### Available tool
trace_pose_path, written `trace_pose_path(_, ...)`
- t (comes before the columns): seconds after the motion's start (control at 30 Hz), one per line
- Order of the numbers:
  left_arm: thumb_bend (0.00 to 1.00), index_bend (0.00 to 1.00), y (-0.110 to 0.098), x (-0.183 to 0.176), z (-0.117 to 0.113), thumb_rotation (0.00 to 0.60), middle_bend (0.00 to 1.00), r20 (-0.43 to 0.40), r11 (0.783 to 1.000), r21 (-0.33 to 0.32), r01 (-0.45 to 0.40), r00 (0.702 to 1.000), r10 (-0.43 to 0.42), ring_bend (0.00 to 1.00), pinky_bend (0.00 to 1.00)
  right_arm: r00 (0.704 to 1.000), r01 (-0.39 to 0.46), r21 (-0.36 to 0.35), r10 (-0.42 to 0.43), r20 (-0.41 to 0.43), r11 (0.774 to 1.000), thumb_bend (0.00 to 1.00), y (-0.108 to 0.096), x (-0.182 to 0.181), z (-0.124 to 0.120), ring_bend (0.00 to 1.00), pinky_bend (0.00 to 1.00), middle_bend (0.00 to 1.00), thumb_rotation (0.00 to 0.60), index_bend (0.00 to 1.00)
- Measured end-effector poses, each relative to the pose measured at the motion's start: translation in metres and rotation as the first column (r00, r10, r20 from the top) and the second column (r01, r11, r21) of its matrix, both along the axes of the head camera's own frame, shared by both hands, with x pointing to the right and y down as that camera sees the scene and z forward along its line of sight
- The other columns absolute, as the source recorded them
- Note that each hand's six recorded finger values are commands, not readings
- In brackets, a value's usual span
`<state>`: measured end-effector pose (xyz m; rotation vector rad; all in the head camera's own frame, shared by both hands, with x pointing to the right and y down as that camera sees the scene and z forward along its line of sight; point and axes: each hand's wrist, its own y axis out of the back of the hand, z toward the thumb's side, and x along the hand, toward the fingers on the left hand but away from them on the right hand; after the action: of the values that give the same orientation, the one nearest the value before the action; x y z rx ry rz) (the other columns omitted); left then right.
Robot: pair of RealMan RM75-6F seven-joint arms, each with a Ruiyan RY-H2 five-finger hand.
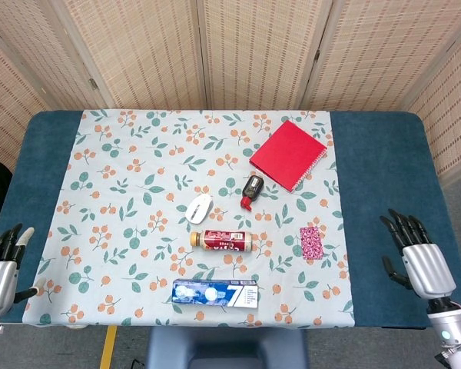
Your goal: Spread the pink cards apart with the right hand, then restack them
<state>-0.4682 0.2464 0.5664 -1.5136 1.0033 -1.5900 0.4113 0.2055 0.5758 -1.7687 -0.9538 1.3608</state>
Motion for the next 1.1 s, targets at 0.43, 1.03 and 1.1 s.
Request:
trace_pose_path(0.43,0.24,0.03,0.005,-0.001,0.001,0.6,0.0,-0.016,1.0,-0.006,0.002,1.0,-0.003,0.03,0.0,0.996,0.043,-0.191,-0.027,0.083,0.981,0.51,0.001,-0.037,0.043,0.0,0.0,0.0,0.388,0.16)
trace_pose_path(1.03,0.24,0.05,0.011,-0.004,0.007,0.6,0.0,-0.034,1.0,-0.019,0.006,0.999,-0.006,0.03,0.0,0.992,0.094,-0.328,-0.062,0.107,0.94,0.51,-0.002,-0.07,0.095,0.0,0.0,0.0,0.356,0.26)
trace_pose_path(1.1,0.24,0.05,0.01,-0.005,0.006,0.6,0.0,-0.034,1.0,-0.016,0.008,0.999,-0.009,0.03,0.0,0.992,0.097,-0.341,-0.065,0.104,0.935,0.51,-0.002,-0.072,0.1,0.0,0.0,0.0,0.359,0.26)
